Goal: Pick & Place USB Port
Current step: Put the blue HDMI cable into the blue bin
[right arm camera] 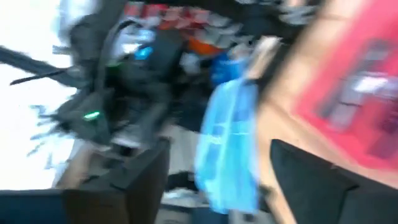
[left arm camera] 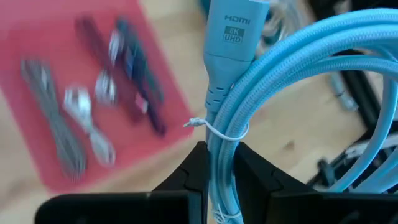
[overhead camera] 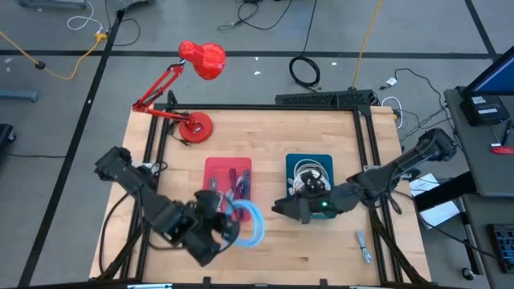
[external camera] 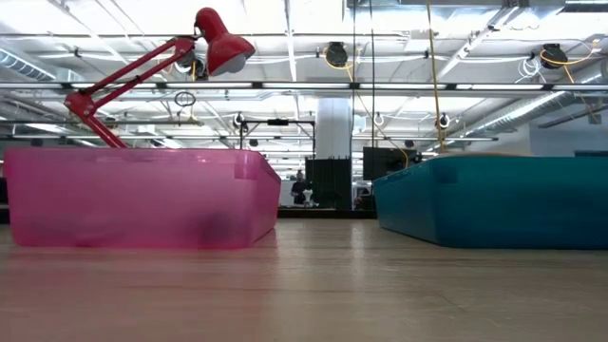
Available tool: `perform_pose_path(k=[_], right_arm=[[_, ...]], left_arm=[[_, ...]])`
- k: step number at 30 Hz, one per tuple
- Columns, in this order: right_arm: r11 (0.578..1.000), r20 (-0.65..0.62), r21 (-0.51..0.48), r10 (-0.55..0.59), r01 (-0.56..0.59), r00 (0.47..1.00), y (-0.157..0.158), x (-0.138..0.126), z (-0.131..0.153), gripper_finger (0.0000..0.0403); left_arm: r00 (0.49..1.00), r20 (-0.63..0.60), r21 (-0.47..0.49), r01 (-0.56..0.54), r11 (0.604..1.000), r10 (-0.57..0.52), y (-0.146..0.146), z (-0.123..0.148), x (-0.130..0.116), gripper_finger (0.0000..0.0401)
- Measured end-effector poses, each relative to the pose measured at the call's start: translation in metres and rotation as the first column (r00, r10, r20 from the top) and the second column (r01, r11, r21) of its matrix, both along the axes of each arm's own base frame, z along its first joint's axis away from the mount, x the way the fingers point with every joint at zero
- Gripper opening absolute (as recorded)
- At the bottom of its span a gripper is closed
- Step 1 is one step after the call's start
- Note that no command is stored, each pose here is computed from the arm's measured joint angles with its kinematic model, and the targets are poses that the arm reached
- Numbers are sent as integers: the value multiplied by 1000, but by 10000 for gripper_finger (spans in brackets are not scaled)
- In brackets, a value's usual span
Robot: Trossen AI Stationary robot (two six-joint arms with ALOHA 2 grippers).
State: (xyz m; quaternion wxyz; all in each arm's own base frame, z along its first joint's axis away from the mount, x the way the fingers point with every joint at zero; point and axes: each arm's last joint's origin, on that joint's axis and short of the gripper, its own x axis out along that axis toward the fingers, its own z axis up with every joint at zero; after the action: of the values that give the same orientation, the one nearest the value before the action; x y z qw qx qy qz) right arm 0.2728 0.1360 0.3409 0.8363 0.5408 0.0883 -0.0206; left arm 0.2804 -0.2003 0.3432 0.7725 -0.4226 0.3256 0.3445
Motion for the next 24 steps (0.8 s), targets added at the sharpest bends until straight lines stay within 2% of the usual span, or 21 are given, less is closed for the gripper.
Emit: perform_pose_path(k=[4,6,10,16,24], right_arm=[[1000,225,0,31,-31,974,4,10,16,311],[999,282,2,34,-36,959,4,12,21,320],[999,232,-40,3,6,973,2,14,15,324],[990,133,-109,-77,92,988,0,12,5,324],[992,121,-94,-78,90,990,2,16,0,325]], left_arm=[[998,40,70,54,996,-57,17,24,11,48],[994,42,103,93,990,-98,21,32,13,48],[988,18,136,149,979,-153,24,40,12,48],[980,-35,147,199,969,-196,18,50,-5,48],[971,-56,191,238,952,-232,22,56,-5,48]])
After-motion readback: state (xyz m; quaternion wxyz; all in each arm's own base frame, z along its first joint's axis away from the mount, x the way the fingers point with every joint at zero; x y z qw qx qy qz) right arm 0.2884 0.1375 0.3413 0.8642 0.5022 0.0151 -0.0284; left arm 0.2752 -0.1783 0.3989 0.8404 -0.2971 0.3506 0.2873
